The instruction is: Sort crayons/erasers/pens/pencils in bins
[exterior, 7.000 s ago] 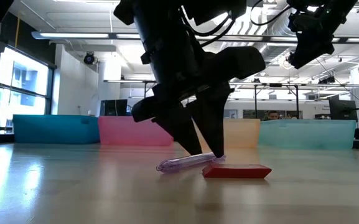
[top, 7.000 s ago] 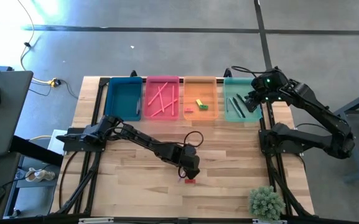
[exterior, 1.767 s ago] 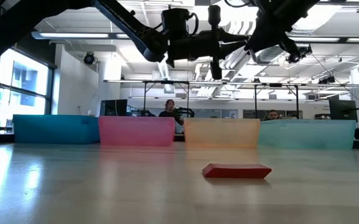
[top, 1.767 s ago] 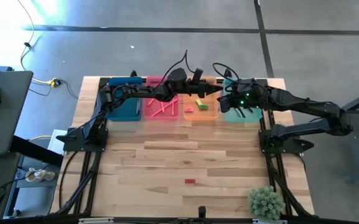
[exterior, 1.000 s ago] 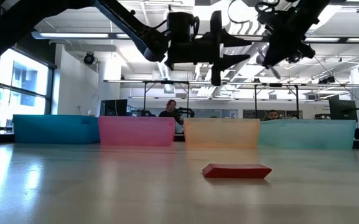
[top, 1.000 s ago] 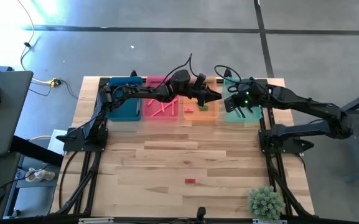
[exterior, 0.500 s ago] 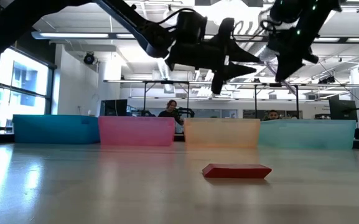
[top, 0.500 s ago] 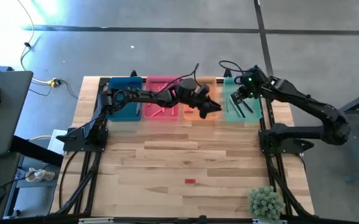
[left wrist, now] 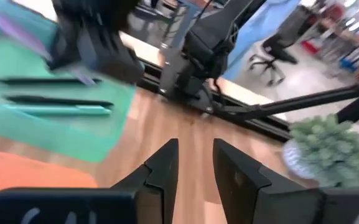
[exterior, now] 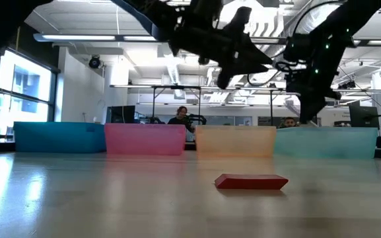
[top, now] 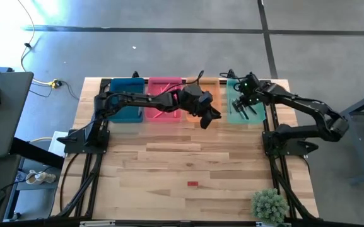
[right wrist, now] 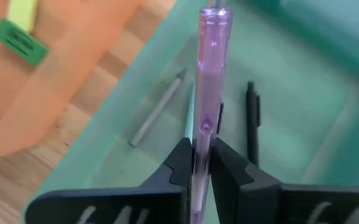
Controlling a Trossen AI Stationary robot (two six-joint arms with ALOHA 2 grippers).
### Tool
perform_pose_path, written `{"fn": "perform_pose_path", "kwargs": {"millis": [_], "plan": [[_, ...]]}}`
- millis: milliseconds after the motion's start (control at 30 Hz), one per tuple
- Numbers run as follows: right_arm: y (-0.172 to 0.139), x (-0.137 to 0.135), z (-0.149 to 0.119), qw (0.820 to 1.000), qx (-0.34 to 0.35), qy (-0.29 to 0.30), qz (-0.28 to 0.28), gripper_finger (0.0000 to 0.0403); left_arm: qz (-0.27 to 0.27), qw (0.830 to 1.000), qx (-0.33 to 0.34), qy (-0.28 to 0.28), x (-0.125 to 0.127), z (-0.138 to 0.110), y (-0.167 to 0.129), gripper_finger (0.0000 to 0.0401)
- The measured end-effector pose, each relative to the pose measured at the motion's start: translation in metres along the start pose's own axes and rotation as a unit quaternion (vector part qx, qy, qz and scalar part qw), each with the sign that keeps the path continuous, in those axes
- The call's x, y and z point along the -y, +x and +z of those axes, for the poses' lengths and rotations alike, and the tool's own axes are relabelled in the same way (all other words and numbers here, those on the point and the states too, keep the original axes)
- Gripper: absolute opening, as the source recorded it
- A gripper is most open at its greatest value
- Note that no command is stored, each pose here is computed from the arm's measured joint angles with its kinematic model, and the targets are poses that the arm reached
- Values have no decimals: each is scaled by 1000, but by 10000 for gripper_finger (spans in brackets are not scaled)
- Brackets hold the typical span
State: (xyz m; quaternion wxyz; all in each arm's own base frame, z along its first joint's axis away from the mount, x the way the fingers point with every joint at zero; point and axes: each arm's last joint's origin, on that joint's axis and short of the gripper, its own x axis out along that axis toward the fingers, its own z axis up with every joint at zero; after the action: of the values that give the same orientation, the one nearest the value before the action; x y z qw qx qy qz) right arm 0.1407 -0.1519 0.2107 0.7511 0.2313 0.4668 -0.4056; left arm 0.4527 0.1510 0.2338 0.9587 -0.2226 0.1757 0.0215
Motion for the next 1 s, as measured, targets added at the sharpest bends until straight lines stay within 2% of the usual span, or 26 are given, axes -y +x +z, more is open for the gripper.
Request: {"fn": "perform_pose_path", "kwargs": {"millis": [233,467,633,767,1000], "plan": [[17,1,-11,999,-37,2,-2,14,76,990,-69,95,29,5,-29,77],[17,1,-11,999,-36,4,-4,23,174,945,-185,203,60,-8,-56,76],[17,2,-12,999,-43,28,1,47,171,930,-237,221,78,-22,-58,76],[20,1,-13,998,-55,32,1,60,160,927,-255,225,89,-32,-54,76],[21,1,-14,995,-61,80,2,101,151,922,-280,223,99,-41,-53,76]]}}
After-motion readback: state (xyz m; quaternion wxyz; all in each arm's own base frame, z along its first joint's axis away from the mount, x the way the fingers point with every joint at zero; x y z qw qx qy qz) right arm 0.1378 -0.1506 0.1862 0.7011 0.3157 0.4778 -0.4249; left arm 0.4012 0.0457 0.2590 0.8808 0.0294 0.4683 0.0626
